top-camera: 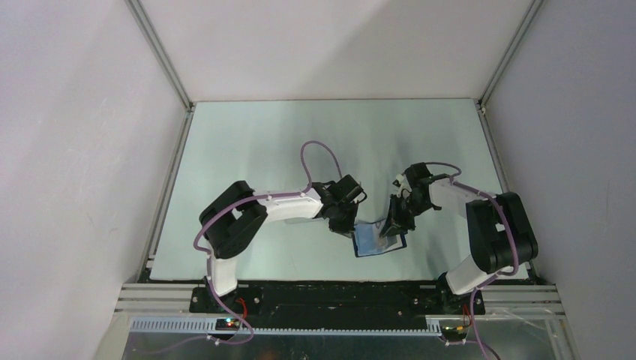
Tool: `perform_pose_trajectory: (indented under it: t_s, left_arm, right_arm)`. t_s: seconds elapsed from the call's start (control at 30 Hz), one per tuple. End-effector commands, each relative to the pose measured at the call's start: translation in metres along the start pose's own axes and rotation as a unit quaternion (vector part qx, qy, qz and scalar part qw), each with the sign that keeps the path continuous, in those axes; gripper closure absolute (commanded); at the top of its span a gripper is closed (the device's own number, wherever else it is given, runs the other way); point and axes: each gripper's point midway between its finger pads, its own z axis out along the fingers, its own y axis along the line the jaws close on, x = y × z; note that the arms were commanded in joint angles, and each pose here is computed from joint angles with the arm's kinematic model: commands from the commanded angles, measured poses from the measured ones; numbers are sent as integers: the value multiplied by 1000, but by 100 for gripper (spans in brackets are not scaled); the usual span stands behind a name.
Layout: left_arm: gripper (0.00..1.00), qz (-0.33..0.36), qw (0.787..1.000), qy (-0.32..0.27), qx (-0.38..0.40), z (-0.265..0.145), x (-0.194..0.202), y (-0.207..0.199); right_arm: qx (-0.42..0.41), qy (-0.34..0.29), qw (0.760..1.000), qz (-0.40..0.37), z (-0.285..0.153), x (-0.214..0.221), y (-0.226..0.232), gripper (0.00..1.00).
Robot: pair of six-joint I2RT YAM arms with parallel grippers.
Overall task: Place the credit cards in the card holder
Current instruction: Insert the credit card into the card holder.
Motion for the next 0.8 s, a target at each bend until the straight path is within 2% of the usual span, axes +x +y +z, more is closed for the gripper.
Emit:
perform_pose_trajectory:
  t_s: [0.0, 0.13, 0.27, 0.33, 0.47, 0.77]
  left_arm:
    - [100, 11, 997, -4, -71, 16, -2, 38]
    - [100, 12, 997, -3, -70, 17, -3, 38]
    - [100, 12, 997, -2, -71, 17, -2, 38]
    - [100, 12, 997, -2, -71, 17, -2, 38]
    - [100, 13, 997, -2, -71, 17, -2, 38]
    - [100, 13, 997, -2, -70, 17, -2, 37]
  right_arm:
    - [33, 33, 999, 21, 8, 5, -14, 100]
    - [64, 47, 997, 24, 15, 9, -26, 100]
    - [93, 41, 995, 7, 19, 8, -29, 95]
    - [100, 33, 994, -5, 19, 6, -27, 84]
    - [105, 16, 994, -33, 18, 2, -19, 68]
    - [94, 8, 992, -88, 22, -1, 4, 51]
